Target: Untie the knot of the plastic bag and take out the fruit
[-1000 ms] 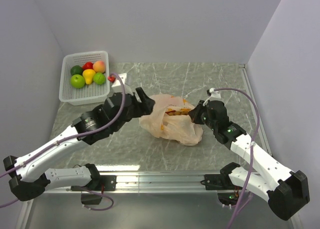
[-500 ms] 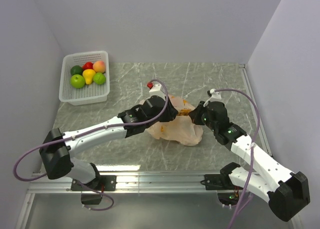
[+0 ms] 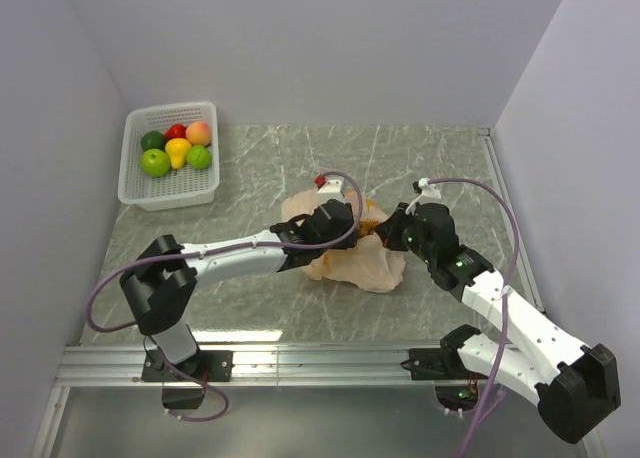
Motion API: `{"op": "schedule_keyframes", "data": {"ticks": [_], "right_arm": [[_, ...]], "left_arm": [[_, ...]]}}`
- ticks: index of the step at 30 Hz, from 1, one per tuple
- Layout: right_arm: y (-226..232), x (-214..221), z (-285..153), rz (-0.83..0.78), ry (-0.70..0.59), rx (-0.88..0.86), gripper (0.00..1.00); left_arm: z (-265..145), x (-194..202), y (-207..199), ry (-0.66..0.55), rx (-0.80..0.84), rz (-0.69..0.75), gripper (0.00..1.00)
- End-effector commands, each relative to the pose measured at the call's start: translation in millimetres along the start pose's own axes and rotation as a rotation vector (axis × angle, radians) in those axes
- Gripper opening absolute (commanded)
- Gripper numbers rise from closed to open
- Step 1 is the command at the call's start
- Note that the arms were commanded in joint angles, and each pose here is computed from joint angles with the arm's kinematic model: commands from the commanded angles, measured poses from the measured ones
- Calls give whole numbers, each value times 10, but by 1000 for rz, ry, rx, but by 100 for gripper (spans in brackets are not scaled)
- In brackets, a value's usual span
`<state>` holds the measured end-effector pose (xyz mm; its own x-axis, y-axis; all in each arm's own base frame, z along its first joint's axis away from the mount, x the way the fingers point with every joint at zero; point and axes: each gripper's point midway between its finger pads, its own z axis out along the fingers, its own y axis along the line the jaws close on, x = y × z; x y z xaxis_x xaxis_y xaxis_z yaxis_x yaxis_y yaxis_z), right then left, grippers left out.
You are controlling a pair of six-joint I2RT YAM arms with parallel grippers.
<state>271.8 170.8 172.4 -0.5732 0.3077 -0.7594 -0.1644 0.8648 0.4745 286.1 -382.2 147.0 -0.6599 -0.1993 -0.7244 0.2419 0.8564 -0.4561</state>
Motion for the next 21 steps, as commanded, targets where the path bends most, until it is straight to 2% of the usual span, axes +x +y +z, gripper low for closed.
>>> {"op": "schedule_keyframes", "data": {"ticks": [1, 4, 9, 13, 16, 21], "right_arm": [[117, -50, -16, -13, -22, -53, 0], [118, -39, -19, -17, -19, -55, 0], [0, -113, 14, -28, -49, 17, 0], [-153, -236, 50, -20, -96, 116, 0], [-436, -316, 77, 46, -134, 243, 0], [-1023, -380, 67, 212, -167, 414, 0]], "left_arm": [[143, -320, -60, -116, 8, 8, 37], [303, -247, -33, -94, 0, 35, 43], [499, 266, 172, 55, -34, 68, 45], [437, 818, 669, 187, -147, 60, 38], [290, 1071, 1003, 239, -225, 61, 33], [1, 1219, 1459, 253, -336, 52, 25]]}}
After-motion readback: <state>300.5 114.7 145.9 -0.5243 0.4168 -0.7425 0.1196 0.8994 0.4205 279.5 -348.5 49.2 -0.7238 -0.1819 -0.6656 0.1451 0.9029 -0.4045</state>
